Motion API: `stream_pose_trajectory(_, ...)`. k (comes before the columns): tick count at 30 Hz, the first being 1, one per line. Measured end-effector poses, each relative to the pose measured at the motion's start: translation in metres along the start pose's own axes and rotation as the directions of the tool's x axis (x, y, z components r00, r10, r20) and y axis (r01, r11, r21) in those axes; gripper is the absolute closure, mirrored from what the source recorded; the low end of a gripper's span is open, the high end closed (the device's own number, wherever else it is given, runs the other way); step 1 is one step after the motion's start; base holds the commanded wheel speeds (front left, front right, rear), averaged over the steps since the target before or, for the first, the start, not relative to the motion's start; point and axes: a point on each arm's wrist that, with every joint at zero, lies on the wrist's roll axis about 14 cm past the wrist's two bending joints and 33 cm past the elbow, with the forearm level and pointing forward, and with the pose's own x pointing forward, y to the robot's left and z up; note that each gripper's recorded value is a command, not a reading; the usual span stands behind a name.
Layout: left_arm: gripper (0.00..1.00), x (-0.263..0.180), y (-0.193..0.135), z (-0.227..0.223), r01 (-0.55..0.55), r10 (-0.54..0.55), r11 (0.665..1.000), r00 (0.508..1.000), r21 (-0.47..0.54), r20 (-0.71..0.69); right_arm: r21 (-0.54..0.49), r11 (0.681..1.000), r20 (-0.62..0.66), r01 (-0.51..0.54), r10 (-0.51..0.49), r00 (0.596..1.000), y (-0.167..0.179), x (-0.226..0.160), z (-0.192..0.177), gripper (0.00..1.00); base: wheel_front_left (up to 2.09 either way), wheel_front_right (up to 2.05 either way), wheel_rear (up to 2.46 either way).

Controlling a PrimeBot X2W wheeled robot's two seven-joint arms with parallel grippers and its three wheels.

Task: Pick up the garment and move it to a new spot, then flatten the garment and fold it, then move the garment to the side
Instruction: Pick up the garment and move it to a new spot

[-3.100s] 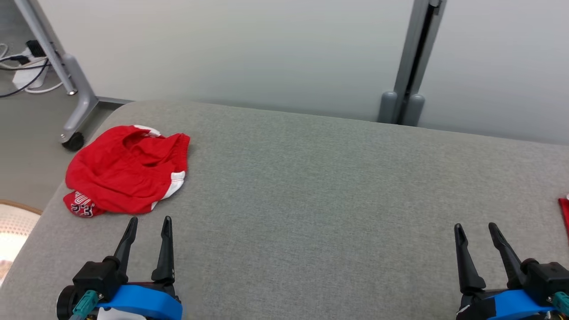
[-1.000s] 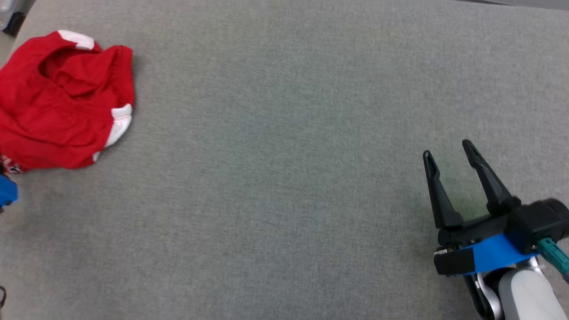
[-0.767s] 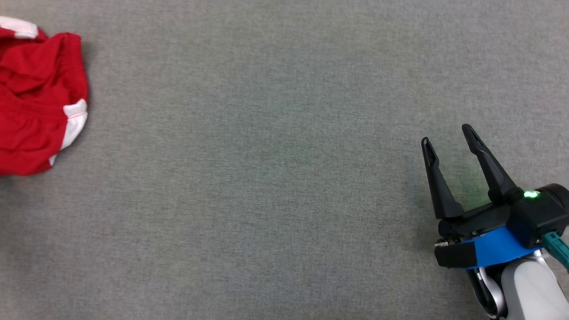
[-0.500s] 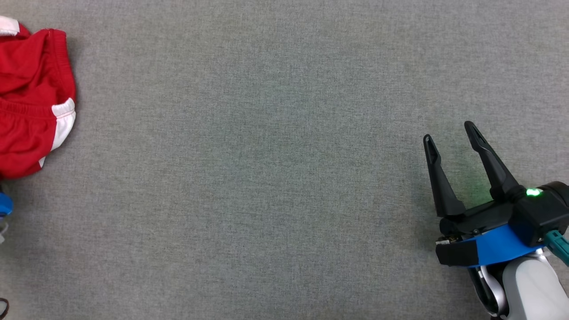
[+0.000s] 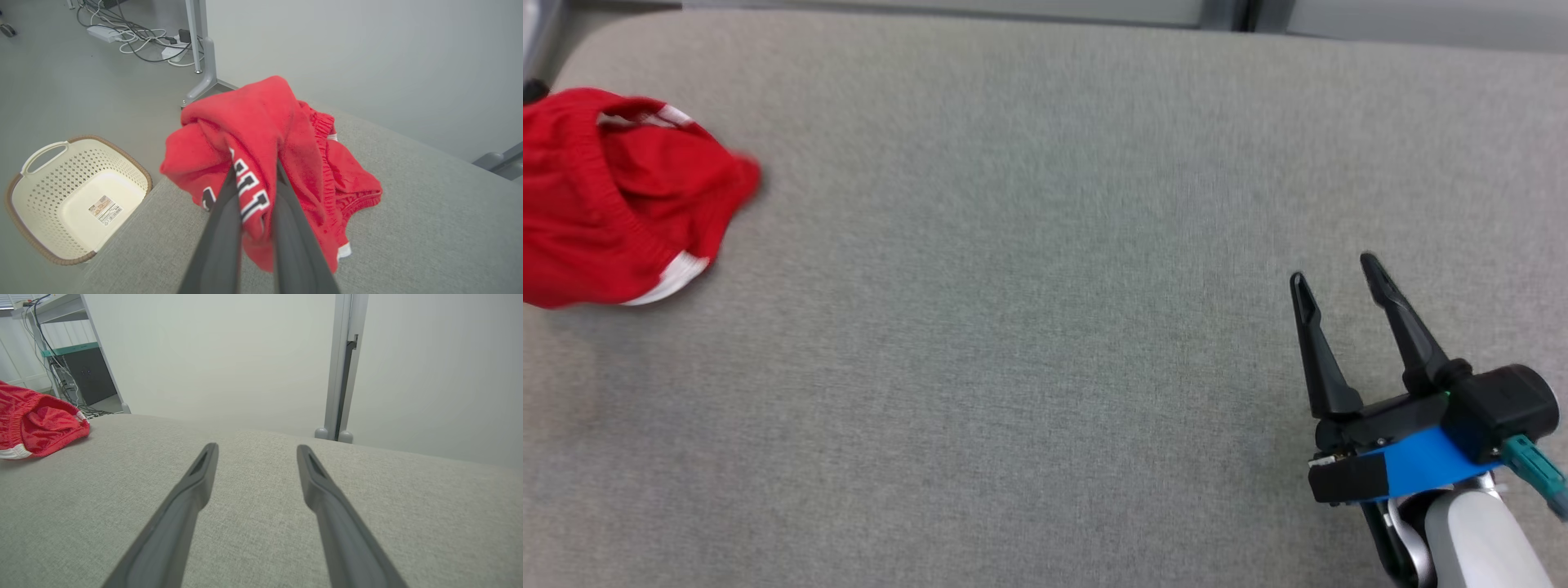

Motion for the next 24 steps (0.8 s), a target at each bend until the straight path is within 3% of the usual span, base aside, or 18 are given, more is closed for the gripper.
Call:
stream_pose_trajectory(5, 1.0, -0.038, -0.02, 0.092, 0.084, -0.099, 0.994, 0.967, 0.074, 0.234, 0.022, 1.0, 0.054, 0.012, -0.014, 0.998, 0.008, -0.014, 0.023, 0.0, 0.0, 0.0, 0.0)
stream_pose_trajectory(13, 1.0, -0.116, -0.11, 0.191, 0.256, -0.364, 0.924, 0.815, 0.285, 0.45, 0.026, 0.994, 0.115, 0.108, -0.111, 0.987, -0.009, -0.051, 0.05, 0.0, 0.0, 0.0, 0.0)
stream_pose_trajectory(18, 1.0, -0.156, -0.182, 0.208, 0.397, -0.55, 0.831, 0.693, 0.39, 0.466, 0.021, 0.987, 0.15, 0.16, -0.161, 0.975, -0.02, -0.069, 0.065, 0.0, 0.0, 0.0, 0.0)
stream_pose_trajectory(24, 1.0, -0.198, -0.271, 0.193, 0.558, -0.754, 0.655, 0.534, 0.51, 0.383, 0.025, 0.976, 0.169, 0.217, -0.218, 0.961, -0.034, -0.09, 0.072, 0.0, 0.0, 0.0, 0.0)
